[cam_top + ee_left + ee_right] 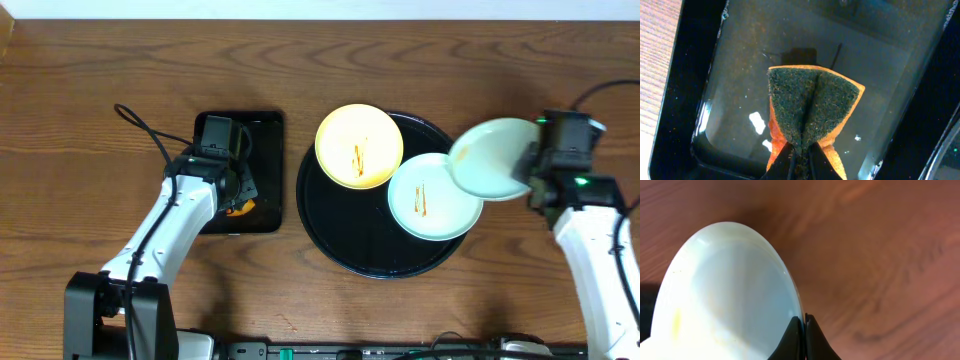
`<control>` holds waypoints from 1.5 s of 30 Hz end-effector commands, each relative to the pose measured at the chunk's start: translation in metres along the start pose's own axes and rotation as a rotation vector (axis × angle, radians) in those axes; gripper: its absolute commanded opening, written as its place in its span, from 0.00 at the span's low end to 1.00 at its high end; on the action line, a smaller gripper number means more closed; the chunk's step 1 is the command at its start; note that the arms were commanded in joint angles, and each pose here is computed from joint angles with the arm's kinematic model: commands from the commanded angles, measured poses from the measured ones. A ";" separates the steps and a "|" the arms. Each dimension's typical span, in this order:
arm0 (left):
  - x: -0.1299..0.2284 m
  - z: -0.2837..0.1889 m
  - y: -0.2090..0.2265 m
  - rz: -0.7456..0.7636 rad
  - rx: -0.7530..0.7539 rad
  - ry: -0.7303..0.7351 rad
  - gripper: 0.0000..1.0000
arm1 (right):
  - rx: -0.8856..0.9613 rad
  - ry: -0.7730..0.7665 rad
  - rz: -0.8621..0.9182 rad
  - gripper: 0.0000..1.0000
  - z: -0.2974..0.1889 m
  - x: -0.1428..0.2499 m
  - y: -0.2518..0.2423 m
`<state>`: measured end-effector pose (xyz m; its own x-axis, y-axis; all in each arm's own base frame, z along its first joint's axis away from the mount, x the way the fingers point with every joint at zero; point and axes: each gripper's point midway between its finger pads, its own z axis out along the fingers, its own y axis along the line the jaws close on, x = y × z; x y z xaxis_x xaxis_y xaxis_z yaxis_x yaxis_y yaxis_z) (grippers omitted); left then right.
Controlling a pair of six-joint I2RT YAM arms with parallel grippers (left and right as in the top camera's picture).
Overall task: Clean dirty plates on tray and stack at the side
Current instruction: 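Lift the right pale green plate and place it on the table at right, then grasp the rim of the other pale green plate with the right gripper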
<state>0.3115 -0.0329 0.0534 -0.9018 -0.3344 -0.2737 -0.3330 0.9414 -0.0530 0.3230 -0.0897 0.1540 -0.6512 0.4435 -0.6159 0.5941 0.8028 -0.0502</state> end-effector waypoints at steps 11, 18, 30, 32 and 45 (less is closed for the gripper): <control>-0.005 -0.002 0.001 0.004 -0.003 -0.014 0.08 | 0.142 0.119 0.307 0.01 0.047 0.001 -0.085; -0.006 -0.002 0.001 0.003 -0.003 -0.015 0.08 | 0.133 0.188 0.330 0.01 0.071 0.012 -0.091; -0.005 -0.002 0.001 0.004 -0.003 -0.014 0.08 | -0.503 0.367 0.056 0.20 0.040 0.039 0.015; -0.005 -0.002 0.001 0.004 -0.003 -0.014 0.08 | -0.499 0.419 0.046 0.21 0.036 0.051 0.016; -0.005 -0.002 0.001 0.004 -0.003 -0.014 0.08 | -0.476 0.567 -0.119 0.29 0.031 0.122 0.039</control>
<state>0.3114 -0.0329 0.0534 -0.9019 -0.3344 -0.2733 -0.3331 0.9414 -0.0528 0.2924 -0.0277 0.0674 -0.9024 0.4018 -0.1554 0.3312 0.8777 0.3463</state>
